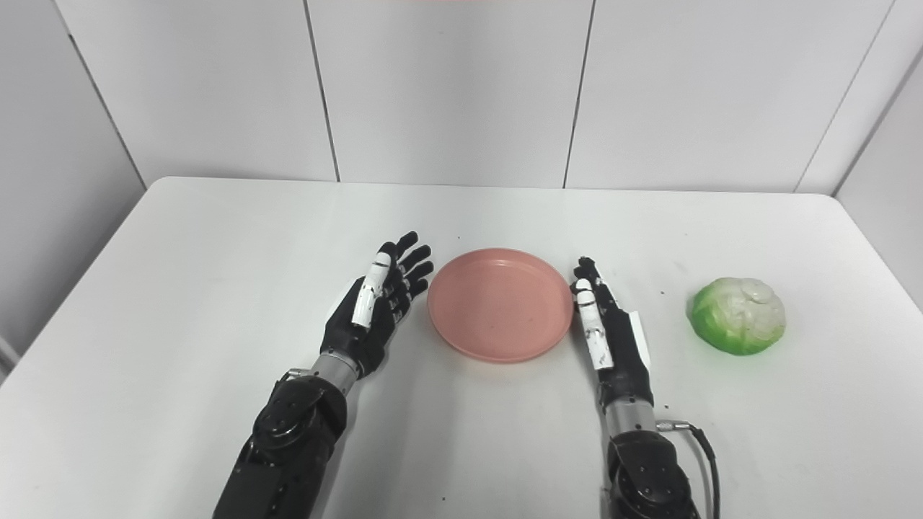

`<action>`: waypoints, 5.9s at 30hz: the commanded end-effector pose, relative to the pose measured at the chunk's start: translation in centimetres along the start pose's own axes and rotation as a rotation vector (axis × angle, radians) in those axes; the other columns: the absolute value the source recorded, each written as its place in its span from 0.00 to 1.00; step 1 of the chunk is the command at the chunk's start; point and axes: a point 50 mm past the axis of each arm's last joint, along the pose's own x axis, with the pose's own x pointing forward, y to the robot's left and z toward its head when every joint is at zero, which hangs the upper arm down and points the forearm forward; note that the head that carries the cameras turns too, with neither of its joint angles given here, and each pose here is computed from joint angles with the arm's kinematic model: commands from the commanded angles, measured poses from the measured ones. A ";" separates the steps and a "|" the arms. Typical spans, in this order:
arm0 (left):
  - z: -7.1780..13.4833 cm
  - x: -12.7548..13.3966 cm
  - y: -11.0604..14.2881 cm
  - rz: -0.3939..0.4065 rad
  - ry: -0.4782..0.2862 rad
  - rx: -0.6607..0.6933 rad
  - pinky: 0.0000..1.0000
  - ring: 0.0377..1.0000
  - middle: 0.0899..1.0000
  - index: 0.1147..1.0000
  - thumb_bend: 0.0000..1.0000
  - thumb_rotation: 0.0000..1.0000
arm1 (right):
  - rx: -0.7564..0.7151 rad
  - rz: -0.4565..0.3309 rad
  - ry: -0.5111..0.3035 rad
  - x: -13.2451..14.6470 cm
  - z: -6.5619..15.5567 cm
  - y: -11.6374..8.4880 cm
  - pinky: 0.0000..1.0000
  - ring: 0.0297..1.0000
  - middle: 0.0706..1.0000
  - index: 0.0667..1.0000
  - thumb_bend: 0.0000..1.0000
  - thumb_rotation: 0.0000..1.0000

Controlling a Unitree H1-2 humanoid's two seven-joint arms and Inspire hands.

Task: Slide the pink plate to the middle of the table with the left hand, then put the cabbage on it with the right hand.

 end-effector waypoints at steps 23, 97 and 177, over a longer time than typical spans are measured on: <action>1.1 0.6 0.7 -0.040 -0.045 0.009 0.96 0.93 0.93 0.93 0.46 1.00 | -0.044 -0.028 -0.038 0.7 0.6 0.1 0.94 0.93 0.93 0.93 0.22 1.00; -0.9 2.3 11.4 -0.020 -0.034 0.009 0.96 0.92 0.91 0.91 0.48 1.00 | -0.882 -0.499 -0.030 -1.0 13.6 -18.3 0.80 0.93 0.98 1.00 1.00 0.61; 0.2 0.7 10.4 -0.032 -0.015 0.011 0.99 0.94 0.94 0.94 0.47 1.00 | -0.782 -0.130 0.261 6.5 2.5 -17.8 0.50 0.47 0.46 0.44 0.53 0.00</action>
